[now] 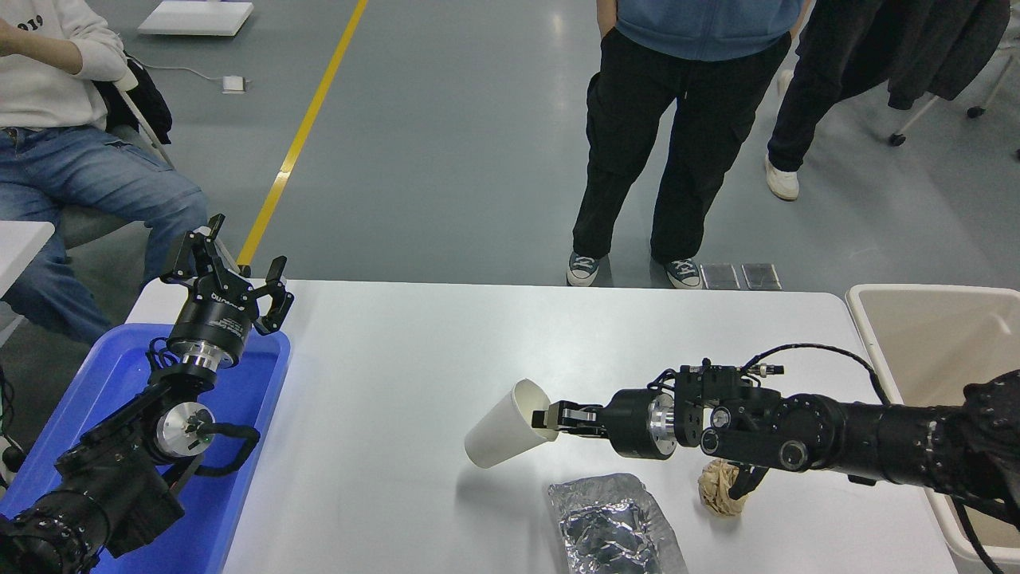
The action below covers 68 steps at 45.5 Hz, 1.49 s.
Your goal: Dispose of the paper cup in the dustbin
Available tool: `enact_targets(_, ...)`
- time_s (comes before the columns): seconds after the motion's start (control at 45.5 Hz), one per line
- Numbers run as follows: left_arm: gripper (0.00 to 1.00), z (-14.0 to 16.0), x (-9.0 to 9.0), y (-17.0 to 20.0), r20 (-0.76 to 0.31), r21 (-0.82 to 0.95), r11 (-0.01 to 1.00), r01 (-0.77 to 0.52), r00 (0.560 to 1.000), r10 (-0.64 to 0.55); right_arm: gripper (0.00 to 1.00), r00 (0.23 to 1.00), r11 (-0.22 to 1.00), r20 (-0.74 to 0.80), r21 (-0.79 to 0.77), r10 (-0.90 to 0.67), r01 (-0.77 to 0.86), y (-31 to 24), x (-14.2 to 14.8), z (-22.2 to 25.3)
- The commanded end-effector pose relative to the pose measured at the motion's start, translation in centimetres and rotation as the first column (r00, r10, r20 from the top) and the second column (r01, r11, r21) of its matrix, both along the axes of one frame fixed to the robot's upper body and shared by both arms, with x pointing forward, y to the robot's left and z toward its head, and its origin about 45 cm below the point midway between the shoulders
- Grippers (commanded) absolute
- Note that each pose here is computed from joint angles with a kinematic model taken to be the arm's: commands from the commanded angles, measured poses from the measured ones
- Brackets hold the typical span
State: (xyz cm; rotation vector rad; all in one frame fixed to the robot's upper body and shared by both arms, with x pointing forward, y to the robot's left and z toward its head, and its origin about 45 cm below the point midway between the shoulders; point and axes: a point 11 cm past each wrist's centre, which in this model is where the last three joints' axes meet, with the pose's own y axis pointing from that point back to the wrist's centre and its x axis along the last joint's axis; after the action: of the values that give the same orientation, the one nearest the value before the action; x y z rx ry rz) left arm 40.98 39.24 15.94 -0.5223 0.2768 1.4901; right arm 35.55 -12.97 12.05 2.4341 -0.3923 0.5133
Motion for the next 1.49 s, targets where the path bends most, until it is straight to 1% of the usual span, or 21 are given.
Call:
enact_targets(0.0, 1.00, 0.0, 0.0, 0.0, 0.000, 0.001, 1.000, 0.001, 1.000, -0.001, 0.00, 0.999, 1.000, 0.051, 0.022, 0.007, -0.008, -1.2, 1.5, 3.9)
enact_targets(0.22, 1.00, 0.0, 0.0, 0.0, 0.000, 0.001, 1.000, 0.001, 1.000, -0.001, 0.00, 0.991, 1.000, 0.131, 0.013, -0.007, 0.005, -5.0, 3.4, 11.9)
enact_targets(0.484, 1.00, 0.0, 0.0, 0.0, 0.000, 0.001, 1.000, 0.001, 1.000, -0.001, 0.00, 0.979, 0.999, 0.204, -0.041, -0.016, 0.025, -10.2, 3.2, 21.4)
enact_targets(0.681, 1.00, 0.0, 0.0, 0.0, 0.000, -0.001, 1.000, 0.000, 1.000, 0.000, 0.00, 0.973, 0.997, 0.231, -0.071, -0.019, 0.036, -12.7, 3.0, 27.7)
enact_targets(0.835, 1.00, 0.0, 0.0, 0.1, 0.001, 0.000, 1.000, -0.002, 1.000, 0.002, 0.00, 0.959, 0.991, 0.273, -0.080, -0.077, 0.103, -15.1, 3.2, 31.1)
enact_targets(0.923, 1.00, 0.0, 0.0, 0.1, 0.000, 0.001, 1.000, -0.001, 1.000, 0.001, 0.00, 0.947, 0.985, 0.296, -0.076, -0.128, 0.157, -16.7, 3.7, 31.8)
enact_targets(0.989, 1.00, 0.0, 0.0, 0.1, 0.001, 0.000, 1.000, -0.002, 1.000, 0.002, 0.00, 0.931, 0.971, 0.308, -0.067, -0.197, 0.228, -18.9, 4.2, 31.8)
enact_targets(1.033, 1.00, 0.0, 0.0, 0.1, 0.001, 0.000, 1.000, -0.002, 1.000, 0.002, 0.00, 0.913, 0.953, 0.303, -0.042, -0.274, 0.300, -21.3, 4.5, 31.7)
enact_targets(1.099, 1.00, 0.0, 0.0, 0.1, 0.001, 0.000, 1.000, -0.002, 1.000, 0.002, 0.00, 0.872, 0.904, 0.267, -0.007, -0.410, 0.428, -25.8, 4.7, 30.1)
enact_targets(1.187, 1.00, 0.0, 0.0, 0.1, 0.001, 0.000, 1.000, -0.002, 1.000, 0.002, 0.00, 0.788, 0.812, 0.228, 0.024, -0.572, 0.583, -32.1, 3.8, 28.1)
enact_targets(1.253, 1.00, 0.0, 0.0, 0.1, 0.001, 0.000, 1.000, -0.002, 1.000, 0.002, 0.00, 0.701, 0.720, 0.197, 0.037, -0.686, 0.693, -37.1, 2.2, 26.6)
enact_targets(1.319, 1.00, 0.0, 0.0, 0.1, 0.001, 0.000, 1.000, -0.002, 1.000, 0.002, 0.00, 0.628, 0.640, 0.139, 0.064, -0.765, 0.765, -40.6, 0.4, 24.4)
enact_targets(1.341, 1.00, 0.1, 0.0, 0.2, 0.001, 0.001, 1.000, -0.003, 1.000, 0.003, 0.00, 0.592, 0.601, 0.114, 0.080, -0.798, 0.795, -42.2, -0.8, 23.4)
enact_targets(1.473, 1.00, 0.1, 0.0, 0.2, 0.001, 0.001, 1.000, -0.003, 1.000, 0.003, 0.00, 0.441, 0.441, 0.027, 0.102, -0.897, 0.891, -47.6, -5.6, 19.4)
